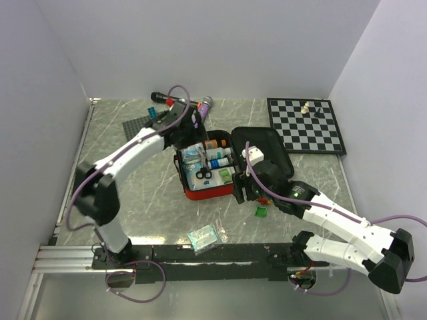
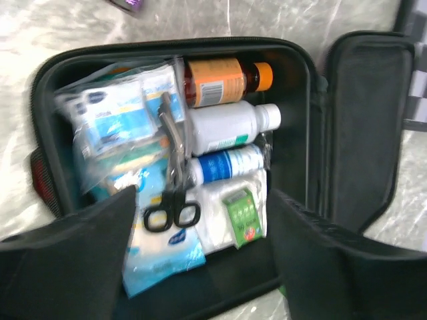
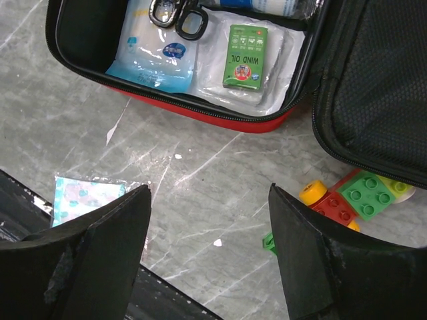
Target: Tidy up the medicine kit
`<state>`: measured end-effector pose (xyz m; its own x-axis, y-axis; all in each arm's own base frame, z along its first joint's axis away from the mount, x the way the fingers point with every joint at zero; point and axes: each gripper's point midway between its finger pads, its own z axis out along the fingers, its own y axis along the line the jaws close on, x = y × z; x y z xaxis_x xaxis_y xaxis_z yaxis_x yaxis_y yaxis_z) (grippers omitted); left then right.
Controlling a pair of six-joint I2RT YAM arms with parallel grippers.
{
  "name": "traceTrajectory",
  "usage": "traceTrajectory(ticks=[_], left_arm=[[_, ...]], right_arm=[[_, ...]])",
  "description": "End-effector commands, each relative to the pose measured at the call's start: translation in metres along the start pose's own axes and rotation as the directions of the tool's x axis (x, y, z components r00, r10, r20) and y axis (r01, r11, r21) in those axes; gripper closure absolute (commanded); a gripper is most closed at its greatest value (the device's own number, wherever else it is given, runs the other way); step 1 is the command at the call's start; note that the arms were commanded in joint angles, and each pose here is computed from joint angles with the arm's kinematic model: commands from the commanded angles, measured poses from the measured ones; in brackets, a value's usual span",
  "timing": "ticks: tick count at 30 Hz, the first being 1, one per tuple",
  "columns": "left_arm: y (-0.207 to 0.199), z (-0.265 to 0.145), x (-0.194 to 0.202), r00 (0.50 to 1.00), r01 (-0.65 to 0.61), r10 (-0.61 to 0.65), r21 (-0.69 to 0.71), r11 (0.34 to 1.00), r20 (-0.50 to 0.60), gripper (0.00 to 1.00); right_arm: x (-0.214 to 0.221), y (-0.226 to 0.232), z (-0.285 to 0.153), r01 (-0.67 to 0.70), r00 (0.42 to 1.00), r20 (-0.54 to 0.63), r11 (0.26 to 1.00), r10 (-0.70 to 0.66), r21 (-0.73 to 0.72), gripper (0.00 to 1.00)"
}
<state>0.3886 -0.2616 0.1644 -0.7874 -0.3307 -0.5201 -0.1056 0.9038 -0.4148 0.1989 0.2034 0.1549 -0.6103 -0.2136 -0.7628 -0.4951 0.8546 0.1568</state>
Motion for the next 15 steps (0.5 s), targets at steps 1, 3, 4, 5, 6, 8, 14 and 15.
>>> traceTrajectory(ticks=[1, 3, 4, 5, 6, 8, 14, 15], left_arm=[[0.014, -0.048, -0.008, 0.993, 0.024, -0.025, 0.012, 1.000, 0.112, 0.05], [0.030, -0.052, -0.002, 0.989, 0.027, -0.027, 0.004, 1.000, 0.144, 0.04], [0.032, -0.054, 0.002, 0.989, 0.025, -0.028, 0.020, 0.999, 0.147, 0.04], [0.038, -0.052, 0.009, 0.990, 0.022, -0.025, 0.023, 1.000, 0.139, 0.04], [0.042, -0.050, 0.014, 0.991, 0.011, -0.014, 0.023, 1.000, 0.135, 0.04], [0.053, -0.043, 0.022, 0.992, -0.013, 0.012, 0.000, 1.000, 0.123, 0.04], [0.071, -0.020, 0.031, 0.992, -0.086, 0.094, -0.092, 0.992, 0.087, 0.04], [0.075, -0.016, 0.032, 0.991, -0.094, 0.104, -0.118, 0.989, 0.081, 0.04]], right_arm=[[-0.019, 0.002, -0.007, -0.054, 0.997, 0.059, 0.998, 0.054, 0.011, 0.21], [-0.017, 0.002, -0.006, -0.068, 0.996, 0.055, 0.998, 0.067, 0.012, 0.20], [-0.016, 0.001, -0.005, -0.076, 0.996, 0.055, 0.997, 0.074, 0.018, 0.20], [-0.016, 0.001, -0.005, -0.081, 0.995, 0.055, 0.997, 0.080, 0.019, 0.19], [-0.015, 0.001, -0.004, -0.084, 0.995, 0.052, 0.996, 0.083, 0.020, 0.19], [-0.016, 0.002, -0.003, -0.091, 0.995, 0.052, 0.996, 0.090, 0.018, 0.19], [-0.023, 0.004, -0.007, -0.095, 0.993, 0.067, 0.995, 0.094, 0.012, 0.19], [-0.022, 0.004, -0.007, -0.094, 0.994, 0.065, 0.995, 0.093, 0.013, 0.20]])
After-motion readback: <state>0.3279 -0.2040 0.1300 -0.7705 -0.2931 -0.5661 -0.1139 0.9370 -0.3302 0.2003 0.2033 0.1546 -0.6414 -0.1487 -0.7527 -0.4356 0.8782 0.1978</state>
